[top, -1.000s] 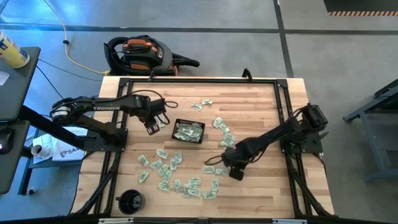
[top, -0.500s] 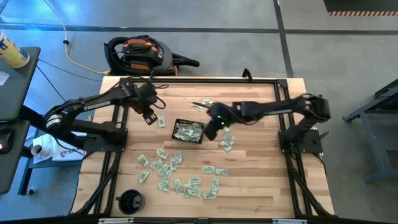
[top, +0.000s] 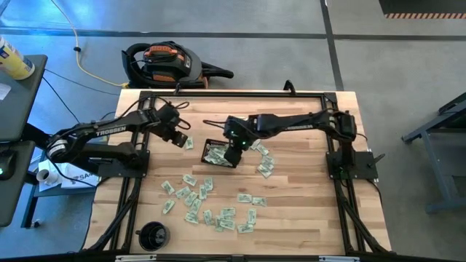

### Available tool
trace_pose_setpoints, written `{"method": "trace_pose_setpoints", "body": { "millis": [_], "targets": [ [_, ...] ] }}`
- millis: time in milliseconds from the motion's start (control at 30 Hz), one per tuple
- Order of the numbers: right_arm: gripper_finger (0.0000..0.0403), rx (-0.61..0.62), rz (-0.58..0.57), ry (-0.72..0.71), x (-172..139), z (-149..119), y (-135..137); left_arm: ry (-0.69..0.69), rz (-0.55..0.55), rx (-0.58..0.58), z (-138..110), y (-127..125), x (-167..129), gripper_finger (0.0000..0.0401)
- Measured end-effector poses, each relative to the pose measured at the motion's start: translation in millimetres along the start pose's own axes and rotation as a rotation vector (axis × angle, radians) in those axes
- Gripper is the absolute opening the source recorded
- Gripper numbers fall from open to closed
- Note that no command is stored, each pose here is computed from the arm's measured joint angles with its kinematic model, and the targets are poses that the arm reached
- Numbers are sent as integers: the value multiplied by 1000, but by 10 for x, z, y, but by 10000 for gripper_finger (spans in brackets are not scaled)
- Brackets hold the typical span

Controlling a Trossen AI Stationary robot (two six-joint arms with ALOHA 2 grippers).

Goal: Pick and place Stevia / Truvia into bins
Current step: Put the green stevia packet into the black basket

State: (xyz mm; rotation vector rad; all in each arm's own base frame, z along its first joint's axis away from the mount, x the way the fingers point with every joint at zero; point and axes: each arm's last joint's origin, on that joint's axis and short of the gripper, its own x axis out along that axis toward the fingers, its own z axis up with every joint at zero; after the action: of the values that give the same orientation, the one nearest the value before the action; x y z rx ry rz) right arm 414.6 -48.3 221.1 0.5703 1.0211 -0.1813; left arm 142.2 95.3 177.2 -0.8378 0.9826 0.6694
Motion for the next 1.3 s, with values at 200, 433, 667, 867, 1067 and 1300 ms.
{"method": "trace_pose_setpoints", "body": {
  "millis": [200, 433, 667, 867, 1067, 1300],
  "targets": [
    [252, -57, -191, 31, -235, -55, 69, -108, -8, -67, 91, -32, -8, 166],
    [300, -38, -331, 140, -221, -247, 38, -56, 28, -118, 102, -16, 109, 215],
    [302, -7, -385, 137, -173, -313, 35, 22, 27, -116, 110, -82, 341, 288],
    [302, 17, -407, 126, -176, -314, 29, 19, 112, -59, 95, -172, 563, 279],
    [302, 31, -430, 144, -183, -346, 33, -79, 188, 67, 109, -253, 624, 178],
    [302, -25, -517, 98, -288, -436, 175, -123, 167, 206, 196, -308, 606, 21]
  ]
}}
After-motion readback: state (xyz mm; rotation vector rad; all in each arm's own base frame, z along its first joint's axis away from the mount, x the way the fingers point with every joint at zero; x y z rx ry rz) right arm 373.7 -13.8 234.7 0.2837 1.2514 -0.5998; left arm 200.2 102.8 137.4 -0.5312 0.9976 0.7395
